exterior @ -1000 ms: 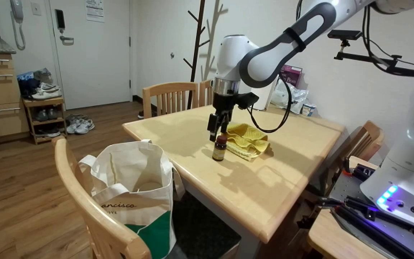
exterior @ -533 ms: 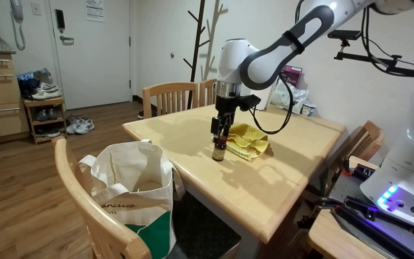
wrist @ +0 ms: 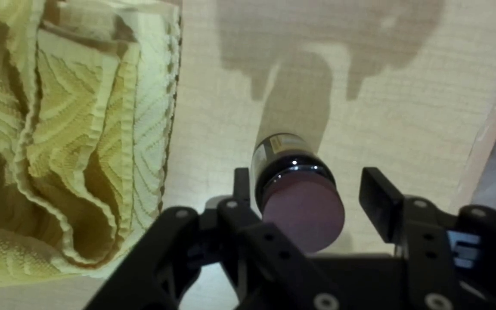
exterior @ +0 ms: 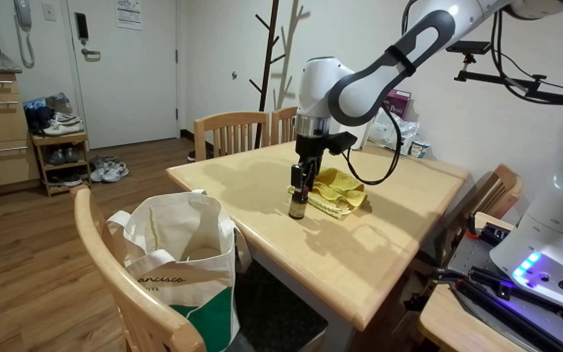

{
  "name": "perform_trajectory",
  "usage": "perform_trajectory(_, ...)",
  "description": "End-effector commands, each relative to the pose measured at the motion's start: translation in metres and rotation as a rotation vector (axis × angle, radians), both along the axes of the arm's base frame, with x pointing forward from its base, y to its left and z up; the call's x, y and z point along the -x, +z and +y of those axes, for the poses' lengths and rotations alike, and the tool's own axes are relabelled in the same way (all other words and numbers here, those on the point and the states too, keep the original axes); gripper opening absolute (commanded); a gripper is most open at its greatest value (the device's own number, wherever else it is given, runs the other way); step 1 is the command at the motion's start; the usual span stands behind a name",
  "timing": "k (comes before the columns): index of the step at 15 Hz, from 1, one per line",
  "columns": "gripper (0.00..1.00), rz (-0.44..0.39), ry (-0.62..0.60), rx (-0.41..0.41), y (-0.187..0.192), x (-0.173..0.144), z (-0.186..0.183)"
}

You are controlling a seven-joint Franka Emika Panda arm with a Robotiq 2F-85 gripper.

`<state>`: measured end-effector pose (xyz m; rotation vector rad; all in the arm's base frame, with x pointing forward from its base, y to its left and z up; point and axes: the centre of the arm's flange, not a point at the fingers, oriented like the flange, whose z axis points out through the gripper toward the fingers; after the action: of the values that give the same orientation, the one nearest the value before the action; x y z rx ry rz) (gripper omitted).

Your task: Take the top off the bottle on the table

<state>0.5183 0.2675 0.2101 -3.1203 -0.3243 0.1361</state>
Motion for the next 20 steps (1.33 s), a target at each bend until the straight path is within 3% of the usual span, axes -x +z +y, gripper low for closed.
perform_trajectory(1, 0.98, 0.006, 0.0, 0.012, 0.0, 0.009, -0.002)
perform_trajectory(7, 1.0, -0.011, 0.011, 0.013, 0.004, 0.014, -0.001)
perform_trajectory(13, 1.0, -0.064, 0.014, 0.009, 0.047, 0.004, 0.005)
perform_trajectory(20, 1.0, -0.042, 0.013, 0.012, 0.044, 0.005, 0.005)
